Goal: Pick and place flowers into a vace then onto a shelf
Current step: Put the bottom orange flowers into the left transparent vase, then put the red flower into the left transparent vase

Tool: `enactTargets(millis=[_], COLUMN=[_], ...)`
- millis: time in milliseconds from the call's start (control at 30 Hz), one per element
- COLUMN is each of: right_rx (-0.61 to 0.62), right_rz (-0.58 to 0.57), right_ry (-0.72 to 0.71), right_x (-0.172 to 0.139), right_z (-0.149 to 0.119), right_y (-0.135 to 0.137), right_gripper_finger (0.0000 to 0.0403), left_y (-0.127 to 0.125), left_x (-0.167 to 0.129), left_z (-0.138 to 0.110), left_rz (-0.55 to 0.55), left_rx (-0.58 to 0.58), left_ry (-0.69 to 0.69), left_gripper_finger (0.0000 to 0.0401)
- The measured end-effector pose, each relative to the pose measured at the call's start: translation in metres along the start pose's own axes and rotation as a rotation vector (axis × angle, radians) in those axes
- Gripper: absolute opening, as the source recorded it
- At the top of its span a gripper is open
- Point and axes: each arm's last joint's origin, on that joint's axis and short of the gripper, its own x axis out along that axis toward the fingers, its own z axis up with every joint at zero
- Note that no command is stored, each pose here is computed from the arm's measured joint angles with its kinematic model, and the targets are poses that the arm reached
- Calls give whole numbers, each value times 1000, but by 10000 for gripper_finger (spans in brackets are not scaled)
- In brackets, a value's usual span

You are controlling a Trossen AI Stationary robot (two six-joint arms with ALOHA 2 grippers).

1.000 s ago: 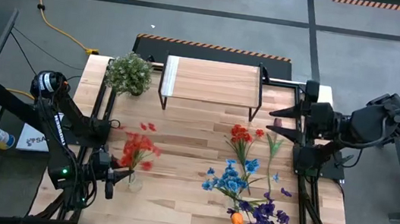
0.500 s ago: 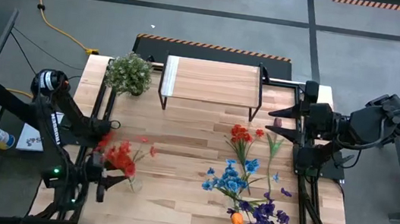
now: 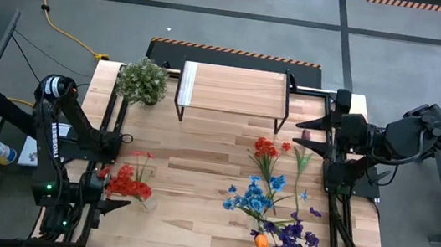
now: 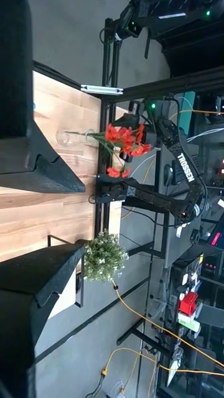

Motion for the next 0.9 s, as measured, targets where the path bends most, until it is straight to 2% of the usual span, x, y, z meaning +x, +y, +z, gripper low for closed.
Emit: enactTargets(millis=[400,633,900], right_rx=[6,7,6], right_rz=[7,8,8], right_ry=[0,0,2], right_x=[0,0,0], right_z=[0,0,0], right_y=[0,0,0], right_gripper_finger=[134,134,134], left_y=[5,7,5], left_x=[1,1,1], left_z=[-6,-7,-10], left_rz=[30,39,43], left_rx=[-13,-21,-67], left_ry=[97,110,180], left_gripper_finger=[216,216,216])
